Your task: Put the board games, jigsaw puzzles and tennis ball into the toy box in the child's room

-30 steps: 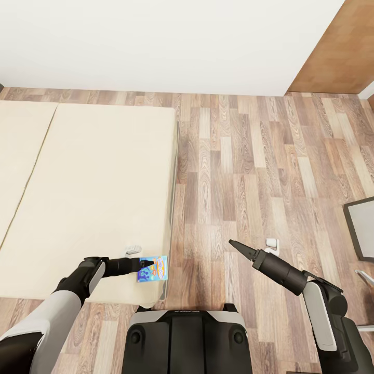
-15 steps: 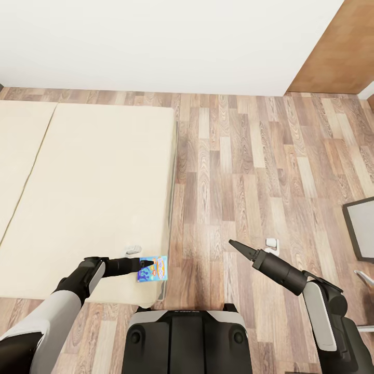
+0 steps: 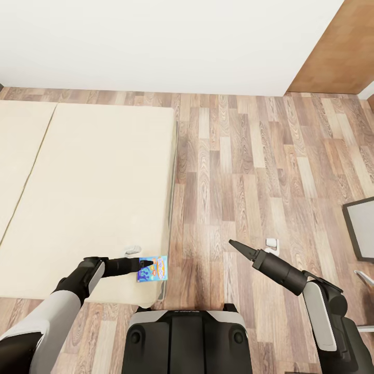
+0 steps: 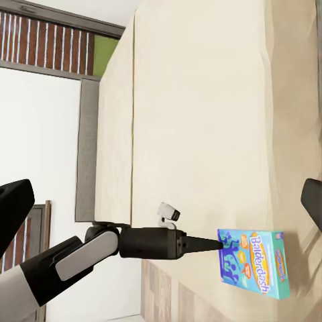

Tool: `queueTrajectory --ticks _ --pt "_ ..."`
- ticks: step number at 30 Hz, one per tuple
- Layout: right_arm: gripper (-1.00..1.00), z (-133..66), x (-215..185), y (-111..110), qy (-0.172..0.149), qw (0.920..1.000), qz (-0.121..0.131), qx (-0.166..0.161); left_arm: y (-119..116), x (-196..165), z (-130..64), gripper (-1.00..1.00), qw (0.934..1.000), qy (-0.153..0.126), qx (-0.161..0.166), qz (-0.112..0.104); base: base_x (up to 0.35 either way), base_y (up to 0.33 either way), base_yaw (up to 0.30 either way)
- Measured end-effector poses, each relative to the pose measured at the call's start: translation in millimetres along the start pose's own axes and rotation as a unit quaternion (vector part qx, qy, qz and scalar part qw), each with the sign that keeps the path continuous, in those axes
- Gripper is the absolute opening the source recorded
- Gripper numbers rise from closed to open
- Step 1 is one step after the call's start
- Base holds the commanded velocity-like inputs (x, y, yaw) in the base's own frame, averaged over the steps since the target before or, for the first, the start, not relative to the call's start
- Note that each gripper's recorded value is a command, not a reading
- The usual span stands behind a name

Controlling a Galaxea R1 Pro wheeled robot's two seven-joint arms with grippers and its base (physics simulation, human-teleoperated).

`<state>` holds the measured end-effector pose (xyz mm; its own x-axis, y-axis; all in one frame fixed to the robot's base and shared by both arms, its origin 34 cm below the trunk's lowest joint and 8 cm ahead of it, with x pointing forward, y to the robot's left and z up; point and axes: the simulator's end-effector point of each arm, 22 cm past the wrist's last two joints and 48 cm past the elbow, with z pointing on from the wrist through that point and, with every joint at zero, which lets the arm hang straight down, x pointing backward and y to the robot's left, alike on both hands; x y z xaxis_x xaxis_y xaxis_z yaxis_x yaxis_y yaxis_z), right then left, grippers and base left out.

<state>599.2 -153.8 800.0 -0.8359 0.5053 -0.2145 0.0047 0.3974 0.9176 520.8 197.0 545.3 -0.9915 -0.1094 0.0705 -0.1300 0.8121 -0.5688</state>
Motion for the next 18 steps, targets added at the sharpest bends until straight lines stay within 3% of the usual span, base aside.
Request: queueTrajectory --ticks 11,18 --pt "1.00 0.0 0 0 0.001 1.0000 0.000 0.000 9 -5 -7.8 1.00 0.9999 -0.008 -0.003 -0.006 0.000 0.000 0.000" --pt "1.00 0.0 0 0 0.001 1.0000 0.000 0.000 50 -29 -55.0 1.00 0.9980 -0.052 0.002 -0.036 0.000 0.000 0.000"
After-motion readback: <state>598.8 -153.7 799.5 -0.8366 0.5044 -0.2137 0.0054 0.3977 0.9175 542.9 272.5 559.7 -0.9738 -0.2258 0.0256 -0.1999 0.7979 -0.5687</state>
